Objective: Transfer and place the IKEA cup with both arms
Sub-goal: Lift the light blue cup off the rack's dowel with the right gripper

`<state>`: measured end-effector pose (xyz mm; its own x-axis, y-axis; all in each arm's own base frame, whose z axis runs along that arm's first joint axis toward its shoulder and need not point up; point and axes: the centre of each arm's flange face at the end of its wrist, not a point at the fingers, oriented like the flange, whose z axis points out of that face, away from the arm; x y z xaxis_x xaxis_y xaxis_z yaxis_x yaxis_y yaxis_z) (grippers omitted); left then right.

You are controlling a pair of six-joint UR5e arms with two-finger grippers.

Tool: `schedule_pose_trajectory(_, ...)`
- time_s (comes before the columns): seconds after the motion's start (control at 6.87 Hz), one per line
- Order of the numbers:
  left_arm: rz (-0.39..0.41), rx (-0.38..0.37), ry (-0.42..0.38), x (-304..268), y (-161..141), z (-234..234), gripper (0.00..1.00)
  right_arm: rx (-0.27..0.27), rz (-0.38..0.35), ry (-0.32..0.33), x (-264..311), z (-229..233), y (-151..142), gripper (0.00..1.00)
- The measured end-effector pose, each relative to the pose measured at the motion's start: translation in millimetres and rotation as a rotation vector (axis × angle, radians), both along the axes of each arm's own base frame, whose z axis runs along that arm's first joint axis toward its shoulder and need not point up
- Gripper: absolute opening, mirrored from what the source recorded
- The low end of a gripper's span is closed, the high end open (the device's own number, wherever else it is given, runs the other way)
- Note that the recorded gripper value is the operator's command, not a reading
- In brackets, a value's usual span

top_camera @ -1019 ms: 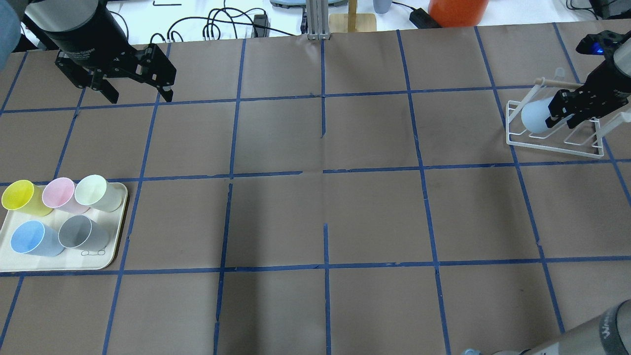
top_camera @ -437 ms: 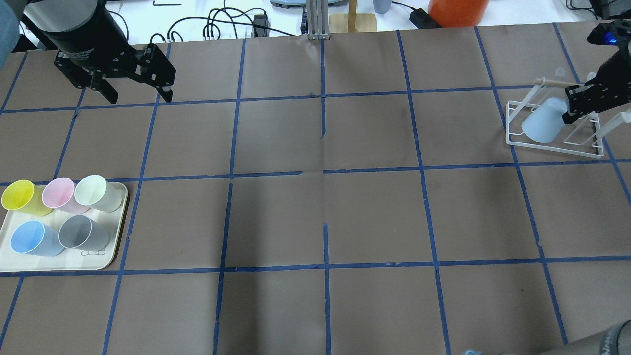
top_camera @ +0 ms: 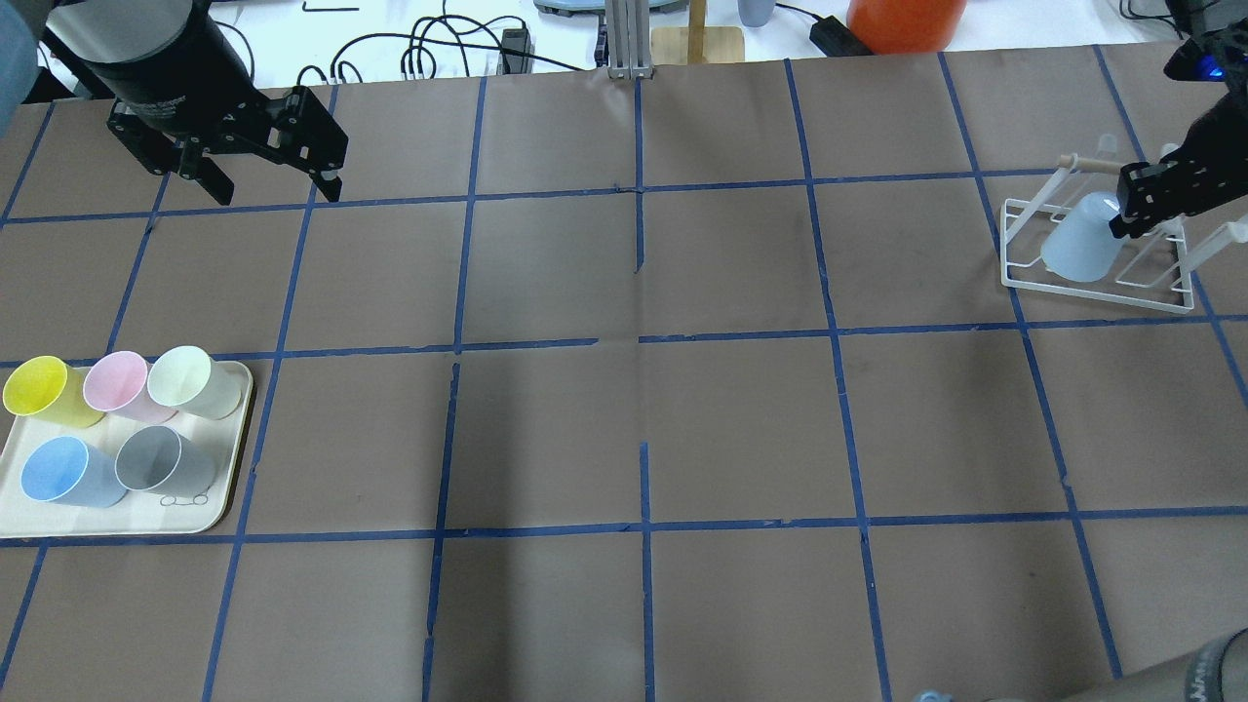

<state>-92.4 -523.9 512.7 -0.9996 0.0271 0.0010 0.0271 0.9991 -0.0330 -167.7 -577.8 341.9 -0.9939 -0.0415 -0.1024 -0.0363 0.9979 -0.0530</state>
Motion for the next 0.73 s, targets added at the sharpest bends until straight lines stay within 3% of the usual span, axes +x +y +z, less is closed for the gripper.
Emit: schedule_pose_trajectory(0.73, 0.000, 0.000, 0.001, -0.1, 0.0, 0.0, 1.00, -0.019, 0.000, -0.002, -5.8, -22.7, -13.5, 1.00)
